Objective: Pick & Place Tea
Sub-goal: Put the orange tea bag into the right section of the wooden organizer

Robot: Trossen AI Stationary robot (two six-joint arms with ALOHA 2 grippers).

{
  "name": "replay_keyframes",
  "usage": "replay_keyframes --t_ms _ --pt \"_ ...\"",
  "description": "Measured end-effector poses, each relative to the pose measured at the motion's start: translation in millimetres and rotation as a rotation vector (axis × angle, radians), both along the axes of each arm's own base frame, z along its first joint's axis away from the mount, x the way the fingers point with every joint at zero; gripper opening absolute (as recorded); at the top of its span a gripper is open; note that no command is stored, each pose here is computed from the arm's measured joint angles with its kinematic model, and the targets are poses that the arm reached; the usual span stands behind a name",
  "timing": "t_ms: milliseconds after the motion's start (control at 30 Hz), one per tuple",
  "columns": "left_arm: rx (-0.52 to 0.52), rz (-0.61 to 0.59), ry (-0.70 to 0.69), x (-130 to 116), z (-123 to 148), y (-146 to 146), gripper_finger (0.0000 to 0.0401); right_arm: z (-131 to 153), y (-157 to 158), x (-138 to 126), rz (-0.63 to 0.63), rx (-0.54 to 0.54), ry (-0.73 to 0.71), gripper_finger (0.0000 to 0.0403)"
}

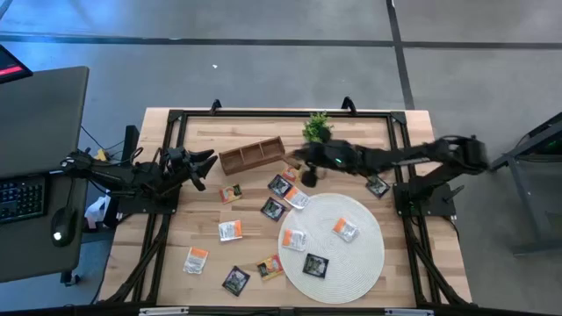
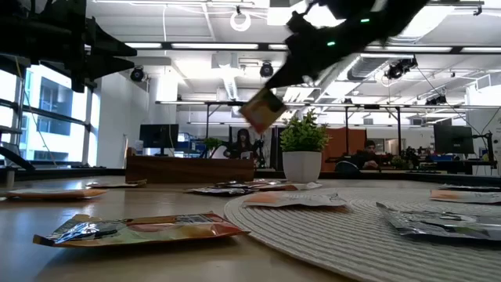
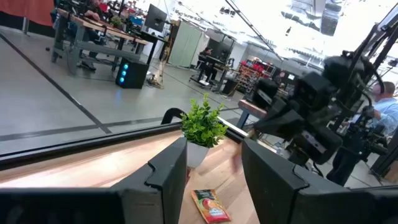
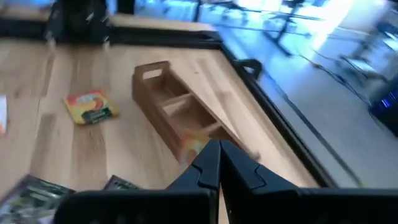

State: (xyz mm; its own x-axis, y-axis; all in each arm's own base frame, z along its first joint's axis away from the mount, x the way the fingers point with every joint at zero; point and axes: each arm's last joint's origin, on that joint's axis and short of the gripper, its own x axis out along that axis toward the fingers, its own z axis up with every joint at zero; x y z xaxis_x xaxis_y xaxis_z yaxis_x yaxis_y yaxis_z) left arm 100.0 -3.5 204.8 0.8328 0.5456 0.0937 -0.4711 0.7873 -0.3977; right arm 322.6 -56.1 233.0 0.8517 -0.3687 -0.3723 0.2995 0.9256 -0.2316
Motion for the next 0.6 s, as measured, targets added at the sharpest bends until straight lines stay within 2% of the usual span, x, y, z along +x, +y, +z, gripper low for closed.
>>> replay_keyframes --t_ms 167,267,400,533,600 --pt "0.015 0.002 0.011 0 0 0 0.0152 0 -33 56 0.135 -0.148 0.226 0.0001" --pt "0.016 -0.009 0.012 0 0 0 0.0152 6 -52 85 0.162 -0.175 0.333 0.0001" --pt "0.020 -0.029 0.017 1 -1 -1 0.0152 4 -73 108 0.191 -0.183 0.533 0.0000" --pt "0.022 -0.029 0.025 1 -1 -1 0.0152 -14 -85 127 0.258 -0.184 0.611 0.0000" --pt "0.026 -0.029 0.042 1 -3 -1 0.0152 -27 -88 135 0.272 -0.217 0.654 0.0000"
